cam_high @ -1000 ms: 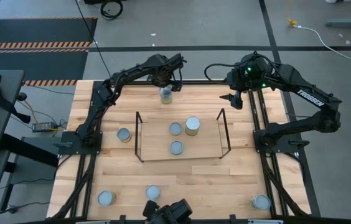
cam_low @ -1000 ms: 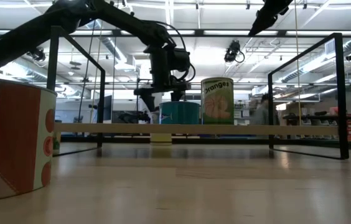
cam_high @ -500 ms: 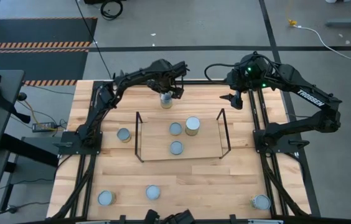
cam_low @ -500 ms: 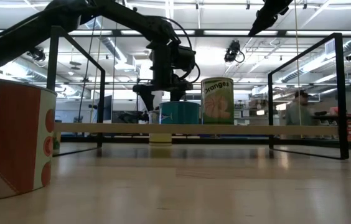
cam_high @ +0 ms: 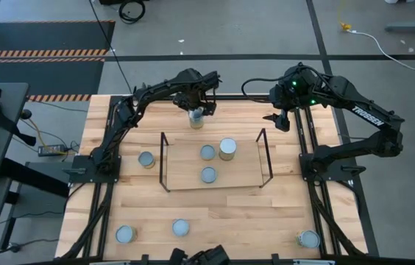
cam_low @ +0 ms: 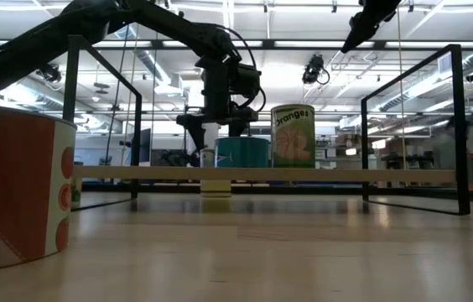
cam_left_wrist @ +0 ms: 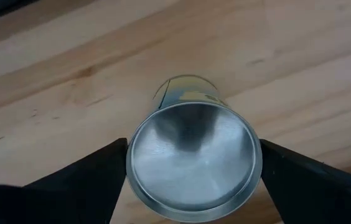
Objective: Pick and place cans onto a shelf
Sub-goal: Put the canned carrots on the shelf
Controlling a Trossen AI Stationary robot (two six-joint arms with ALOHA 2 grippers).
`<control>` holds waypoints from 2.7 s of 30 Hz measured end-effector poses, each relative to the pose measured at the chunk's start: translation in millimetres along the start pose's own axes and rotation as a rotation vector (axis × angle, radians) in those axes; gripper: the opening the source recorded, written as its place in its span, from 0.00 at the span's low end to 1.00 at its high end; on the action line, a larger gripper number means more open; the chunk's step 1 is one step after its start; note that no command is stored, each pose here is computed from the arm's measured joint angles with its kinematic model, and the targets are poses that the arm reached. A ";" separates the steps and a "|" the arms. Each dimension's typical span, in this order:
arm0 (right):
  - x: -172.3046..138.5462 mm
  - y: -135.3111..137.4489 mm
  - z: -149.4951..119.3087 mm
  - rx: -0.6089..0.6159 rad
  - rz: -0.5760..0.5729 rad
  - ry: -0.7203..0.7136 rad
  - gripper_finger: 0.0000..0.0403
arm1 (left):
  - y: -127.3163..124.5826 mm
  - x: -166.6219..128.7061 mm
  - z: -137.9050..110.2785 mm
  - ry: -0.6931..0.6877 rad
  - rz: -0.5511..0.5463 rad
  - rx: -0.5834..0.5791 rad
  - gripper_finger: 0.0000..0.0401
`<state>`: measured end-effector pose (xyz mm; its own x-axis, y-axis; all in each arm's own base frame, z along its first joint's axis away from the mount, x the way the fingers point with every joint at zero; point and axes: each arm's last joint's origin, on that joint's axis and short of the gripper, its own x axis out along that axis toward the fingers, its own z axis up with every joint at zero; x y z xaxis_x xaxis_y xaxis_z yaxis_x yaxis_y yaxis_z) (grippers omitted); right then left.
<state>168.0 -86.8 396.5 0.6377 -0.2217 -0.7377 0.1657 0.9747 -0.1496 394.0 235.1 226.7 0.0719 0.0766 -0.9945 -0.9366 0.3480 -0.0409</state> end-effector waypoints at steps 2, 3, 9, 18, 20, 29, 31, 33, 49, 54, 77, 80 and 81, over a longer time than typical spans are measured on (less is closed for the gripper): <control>0.0 0.0 0.0 0.000 0.000 0.000 0.83 | 0.8 0.0 1.0 -0.003 0.000 -0.009 0.86; 0.0 0.0 0.0 0.000 -0.001 0.000 0.83 | 0.8 0.0 1.0 -0.003 0.000 -0.010 0.85; -0.7 -2.4 -1.0 0.014 -0.086 0.027 0.83 | -1.2 1.5 0.0 0.004 -0.005 -0.015 0.86; -4.5 -1.4 -1.6 -0.002 -0.082 0.011 0.83 | -10.9 6.1 -1.1 -0.021 -0.032 -0.023 0.88; -4.5 -1.5 -1.3 -0.002 -0.083 0.008 0.83 | -15.7 10.9 -0.7 -0.033 -0.043 -0.018 0.88; -4.5 -1.5 -0.7 0.006 -0.083 0.001 0.83 | -24.1 36.1 0.2 -0.004 -0.044 -0.013 0.87; -4.4 -1.3 -0.7 0.004 -0.079 0.000 0.83 | -26.2 35.0 -0.5 -0.029 -0.033 -0.006 0.87; -4.4 -1.2 -0.7 -0.002 -0.078 0.001 0.83 | -26.2 34.9 -0.9 -0.038 -0.019 -0.001 0.87; -9.9 1.3 -4.3 -0.020 -0.056 0.001 0.83 | -33.0 -10.9 -11.6 -0.096 -0.072 0.059 0.77; -9.8 2.7 -4.7 -0.011 -0.041 0.004 0.83 | -48.7 -51.8 -24.6 -0.178 -0.156 0.113 0.77; -46.2 98.9 -13.4 0.173 0.264 -0.004 0.79 | -137.0 -199.6 -242.6 -0.645 -0.554 1.129 0.76; -42.6 123.7 -12.0 0.202 0.340 0.059 0.79 | -143.6 -185.0 -259.3 -0.583 -0.491 1.190 0.76; -41.7 131.6 -12.0 0.208 0.349 0.075 0.79 | -146.3 -180.8 -262.4 -0.581 -0.472 1.212 0.76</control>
<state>154.2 51.0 399.7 0.6271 0.1309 -0.7679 0.1032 0.9631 0.2484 428.1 -74.9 387.1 0.6955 -0.0064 -0.7185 0.0605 0.9969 0.0497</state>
